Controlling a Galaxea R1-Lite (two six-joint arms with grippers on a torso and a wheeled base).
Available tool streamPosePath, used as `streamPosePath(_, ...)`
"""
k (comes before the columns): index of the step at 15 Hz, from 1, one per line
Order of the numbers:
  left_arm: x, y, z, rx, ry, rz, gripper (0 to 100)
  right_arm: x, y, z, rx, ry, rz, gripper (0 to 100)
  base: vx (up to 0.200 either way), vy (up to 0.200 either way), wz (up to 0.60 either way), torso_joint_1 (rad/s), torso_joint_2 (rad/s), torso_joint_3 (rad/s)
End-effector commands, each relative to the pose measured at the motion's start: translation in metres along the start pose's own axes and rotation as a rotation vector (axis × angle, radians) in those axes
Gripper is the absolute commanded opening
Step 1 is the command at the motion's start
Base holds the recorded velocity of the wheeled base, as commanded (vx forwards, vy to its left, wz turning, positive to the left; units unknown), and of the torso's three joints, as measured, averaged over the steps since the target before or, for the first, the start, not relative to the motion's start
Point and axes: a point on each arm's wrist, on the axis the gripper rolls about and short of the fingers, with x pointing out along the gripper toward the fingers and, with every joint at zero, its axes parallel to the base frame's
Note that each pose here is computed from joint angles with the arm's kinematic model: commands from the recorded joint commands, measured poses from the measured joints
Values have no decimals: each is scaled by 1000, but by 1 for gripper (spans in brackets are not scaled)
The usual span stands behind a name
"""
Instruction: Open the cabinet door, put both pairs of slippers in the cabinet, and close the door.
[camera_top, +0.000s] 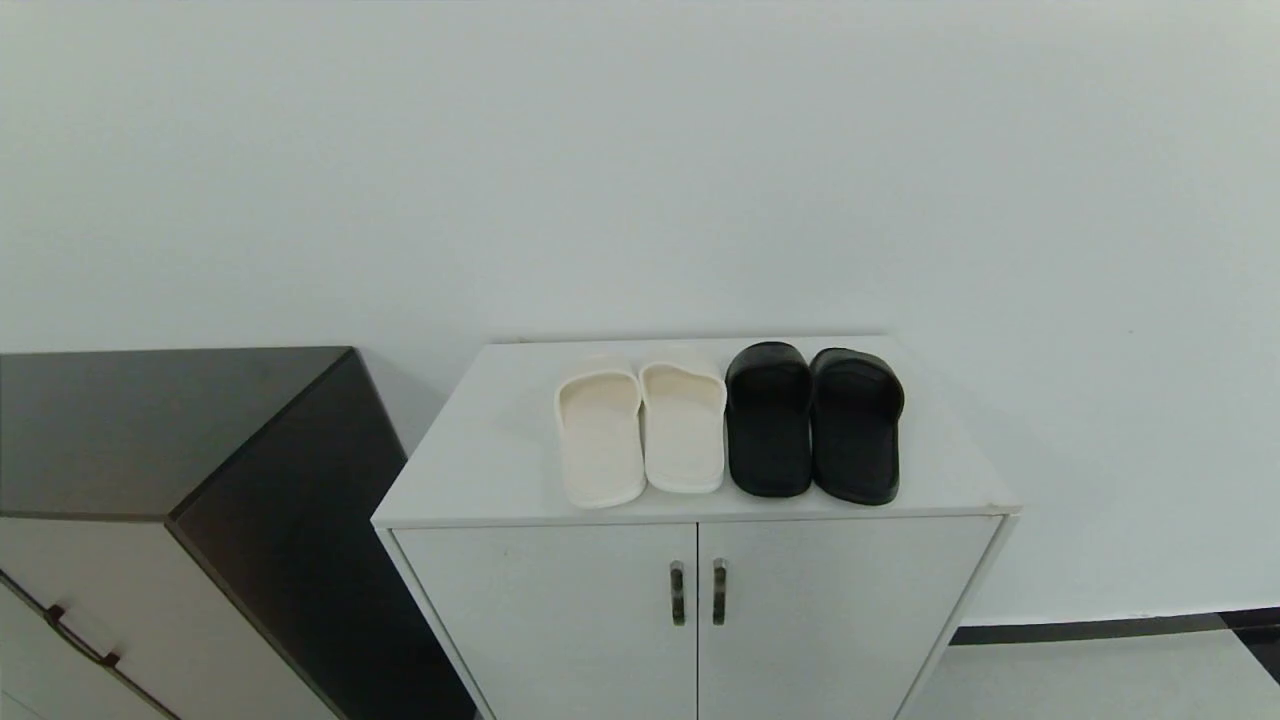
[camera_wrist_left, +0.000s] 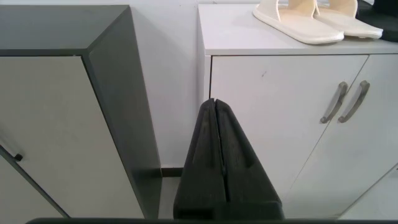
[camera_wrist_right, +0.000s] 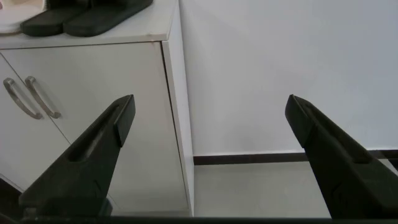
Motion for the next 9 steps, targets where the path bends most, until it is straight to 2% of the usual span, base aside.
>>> streamPosePath(1,0,0,0,0,1,-1,0,1,0,0,0,9,0,100,0,0,0,0,0,0)
streamPosePath(7,0,0,0,0,1,2,0,0,-1,4,-17,-7,-44,100,0,0,0,0,0,0)
streamPosePath(8,0,0,0,0,0,2,0,-7,-1,55,108,-85,-60,100,0,0,0,0,0,0)
streamPosePath(9,0,0,0,3,1,-1,0,0,-1,85,174,-58,-56,100,0,0,0,0,0,0)
